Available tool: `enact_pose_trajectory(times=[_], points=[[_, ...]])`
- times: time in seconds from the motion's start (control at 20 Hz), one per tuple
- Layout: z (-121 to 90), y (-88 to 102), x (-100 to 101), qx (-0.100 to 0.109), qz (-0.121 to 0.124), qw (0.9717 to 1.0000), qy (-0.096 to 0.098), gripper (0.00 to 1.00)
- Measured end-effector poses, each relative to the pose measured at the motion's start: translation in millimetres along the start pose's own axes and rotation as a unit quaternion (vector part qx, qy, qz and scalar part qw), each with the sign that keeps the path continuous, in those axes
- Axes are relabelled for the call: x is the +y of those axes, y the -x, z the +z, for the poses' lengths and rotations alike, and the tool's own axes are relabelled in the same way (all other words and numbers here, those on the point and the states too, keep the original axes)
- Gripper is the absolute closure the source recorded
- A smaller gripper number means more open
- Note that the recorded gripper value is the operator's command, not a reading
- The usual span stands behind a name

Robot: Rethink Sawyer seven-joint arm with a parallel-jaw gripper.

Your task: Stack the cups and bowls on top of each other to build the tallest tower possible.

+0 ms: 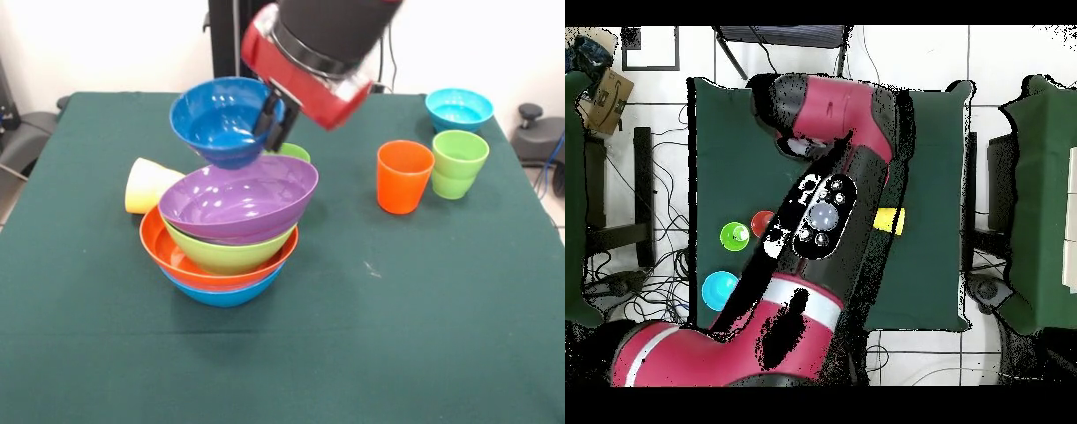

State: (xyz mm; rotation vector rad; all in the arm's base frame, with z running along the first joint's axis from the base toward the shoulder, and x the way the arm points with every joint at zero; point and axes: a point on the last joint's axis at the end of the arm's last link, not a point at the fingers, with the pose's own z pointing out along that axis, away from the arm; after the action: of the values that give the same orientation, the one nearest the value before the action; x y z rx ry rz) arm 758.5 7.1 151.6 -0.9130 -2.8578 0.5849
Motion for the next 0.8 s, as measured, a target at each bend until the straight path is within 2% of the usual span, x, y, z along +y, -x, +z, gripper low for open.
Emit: enact_pose_trajectory(times=[0.05,0.2,0.25,0.45,0.5,0.8], points=[[-1,1.8,13,0.009,-0.007,0.9999,-0.001,1.00],[-2,2.7,30,0.021,-0.016,0.9996,-0.002,1.00],[-4,2.6,47,0.034,-0.027,0.9991,-0.002,1.00],[-8,2.6,74,0.053,-0.044,0.9976,-0.001,1.00],[-10,4.3,84,0.056,-0.051,0.9971,0.000,0.00],[-11,12.6,99,0.042,-0.060,0.9973,0.010,0.00]])
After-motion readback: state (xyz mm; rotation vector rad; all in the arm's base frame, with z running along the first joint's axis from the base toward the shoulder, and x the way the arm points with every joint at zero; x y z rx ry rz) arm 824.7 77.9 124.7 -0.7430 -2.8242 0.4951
